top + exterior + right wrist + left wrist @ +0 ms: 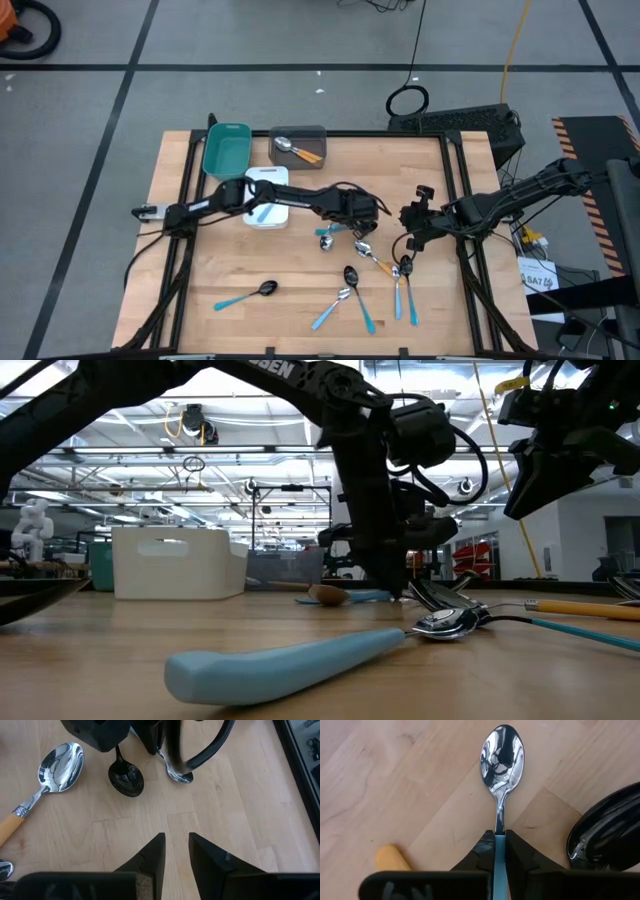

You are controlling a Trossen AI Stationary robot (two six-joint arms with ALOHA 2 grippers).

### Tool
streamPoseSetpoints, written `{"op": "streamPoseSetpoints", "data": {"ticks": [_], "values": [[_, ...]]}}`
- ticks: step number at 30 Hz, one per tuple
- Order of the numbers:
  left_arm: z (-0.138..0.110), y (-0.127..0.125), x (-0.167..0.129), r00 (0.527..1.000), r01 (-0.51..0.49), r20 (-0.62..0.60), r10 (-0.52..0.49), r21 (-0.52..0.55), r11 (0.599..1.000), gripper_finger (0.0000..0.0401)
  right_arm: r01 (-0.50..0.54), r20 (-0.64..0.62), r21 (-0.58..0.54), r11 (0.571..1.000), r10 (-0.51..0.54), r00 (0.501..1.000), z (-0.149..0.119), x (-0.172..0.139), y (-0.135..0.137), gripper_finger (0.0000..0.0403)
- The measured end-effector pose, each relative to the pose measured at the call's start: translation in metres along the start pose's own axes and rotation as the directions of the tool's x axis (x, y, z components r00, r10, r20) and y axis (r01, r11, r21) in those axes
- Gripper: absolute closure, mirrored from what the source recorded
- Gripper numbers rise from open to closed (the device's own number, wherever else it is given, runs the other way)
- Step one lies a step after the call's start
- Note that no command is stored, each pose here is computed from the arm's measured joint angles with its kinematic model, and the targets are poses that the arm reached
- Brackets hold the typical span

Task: Sort silverware by color (type)
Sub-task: Put the top light blue spoon into the white bin

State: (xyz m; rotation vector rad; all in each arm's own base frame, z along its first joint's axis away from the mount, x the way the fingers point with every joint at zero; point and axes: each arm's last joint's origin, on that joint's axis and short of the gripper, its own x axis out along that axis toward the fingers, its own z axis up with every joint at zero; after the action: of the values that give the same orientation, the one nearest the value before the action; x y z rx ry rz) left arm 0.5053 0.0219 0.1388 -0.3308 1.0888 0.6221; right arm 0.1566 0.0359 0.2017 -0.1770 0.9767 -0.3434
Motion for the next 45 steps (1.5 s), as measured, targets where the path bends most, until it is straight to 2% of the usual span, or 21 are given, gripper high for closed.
{"op": "streamPoseSetpoints", "data": {"ticks": [12, 18, 22, 34, 42, 45], "values": [[0.011, -0.007, -0.055, 0.983, -0.183, 0.045, 0.18, 0.073, 0.98, 0.0386, -0.004, -0.002, 0.021, 1.0, 0.004, 1.0, 0.0, 0.0, 0.0, 0.0321], [0.003, 0.009, -0.078, 0.912, -0.407, -0.003, 0.409, 0.097, 0.908, 0.0386, -0.013, -0.002, 0.043, 0.999, 0.013, 1.0, -0.001, -0.001, 0.002, 0.0321], [-0.001, 0.017, -0.088, 0.865, -0.496, -0.023, 0.501, 0.112, 0.861, 0.0386, -0.031, 0.008, 0.038, 0.999, 0.03, 1.0, -0.002, -0.003, 0.006, 0.0321], [-0.007, 0.008, -0.132, 0.869, -0.493, 0.09, 0.486, 0.229, 0.839, 0.0386, -0.075, 0.03, 0.055, 0.996, 0.073, 0.997, -0.005, -0.01, 0.017, 0.0321], [-0.028, -0.013, -0.19, 0.883, -0.463, 0.226, 0.412, 0.273, 0.843, 0.0386, -0.112, 0.05, 0.048, 0.993, 0.109, 0.993, -0.008, -0.015, 0.025, 0.0321], [-0.034, -0.015, -0.207, 0.866, -0.48, 0.286, 0.409, 0.246, 0.842, 0.0386, -0.129, 0.065, 0.04, 0.991, 0.126, 0.99, -0.008, -0.017, 0.028, 0.0321]]}}
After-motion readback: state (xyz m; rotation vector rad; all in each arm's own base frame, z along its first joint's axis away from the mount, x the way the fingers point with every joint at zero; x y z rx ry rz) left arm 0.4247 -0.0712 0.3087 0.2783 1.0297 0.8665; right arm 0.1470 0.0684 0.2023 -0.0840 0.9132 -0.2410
